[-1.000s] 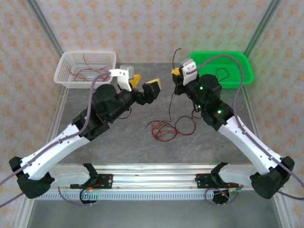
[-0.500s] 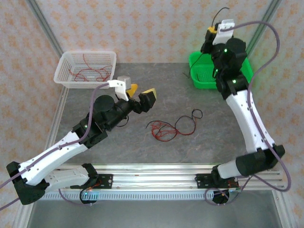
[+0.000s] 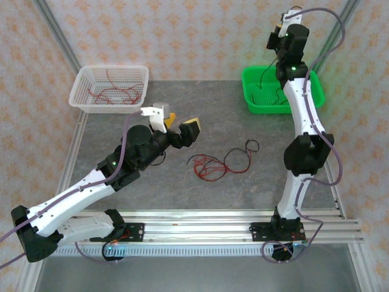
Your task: Untangle the cables
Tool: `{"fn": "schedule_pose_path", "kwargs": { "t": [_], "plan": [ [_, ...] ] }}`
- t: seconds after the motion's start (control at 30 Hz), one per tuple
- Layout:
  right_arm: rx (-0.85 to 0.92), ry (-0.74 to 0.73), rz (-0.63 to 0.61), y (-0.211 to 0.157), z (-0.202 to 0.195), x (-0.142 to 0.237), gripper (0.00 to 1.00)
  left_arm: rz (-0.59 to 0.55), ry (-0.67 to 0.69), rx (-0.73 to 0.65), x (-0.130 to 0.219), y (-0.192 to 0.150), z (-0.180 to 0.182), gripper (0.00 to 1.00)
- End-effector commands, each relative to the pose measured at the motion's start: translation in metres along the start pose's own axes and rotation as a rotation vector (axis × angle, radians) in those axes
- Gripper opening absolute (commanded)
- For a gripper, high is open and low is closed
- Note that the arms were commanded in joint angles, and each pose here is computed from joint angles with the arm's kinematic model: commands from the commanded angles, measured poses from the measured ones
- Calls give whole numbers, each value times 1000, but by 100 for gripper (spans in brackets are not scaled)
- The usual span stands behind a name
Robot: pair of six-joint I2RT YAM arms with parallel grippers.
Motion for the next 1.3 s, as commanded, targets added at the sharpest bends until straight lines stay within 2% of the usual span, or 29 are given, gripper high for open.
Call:
{"fn": "schedule_pose_path", "kwargs": {
  "t": [0.0, 0.23, 0.43, 0.73, 0.83, 1.03, 1.2, 1.27],
  "plan": [
    [-22, -42, 60, -27, -16, -13, 0, -50, 7, 40, 5, 9, 3, 99],
    [-148, -120, 331, -140, -39, -33, 0, -107, 54, 125, 12, 15, 30, 99],
    [-275, -200, 526, -218, -62, -37, 0, -74, 127, 88, 10, 17, 42, 99],
    [-305, -187, 710, -290, -68, -55, 0, -21, 136, 76, 0, 10, 41, 99],
    [-317, -174, 742, -303, -65, -56, 2, -1, 146, 72, -4, 8, 41, 99],
    [-340, -148, 738, -300, -61, -57, 36, 58, 172, 70, -11, 0, 43, 98],
    [-336, -142, 692, -274, -63, -55, 51, 108, 212, 81, -15, -13, 51, 95],
    [-333, -139, 677, -263, -64, -53, 53, 133, 233, 85, -16, -20, 55, 94]
  ]
}}
Point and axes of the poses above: each hand's point on the last joint's axis, 136 mm out from that joint toward the fingers, its own x axis back along the fingers, its own z axis along the line the jaws close on, y = z × x, the point moved 2 cm from there along x, back along the fingers, and after that the axes turned 3 degrees about x, right-handed, at the moved point
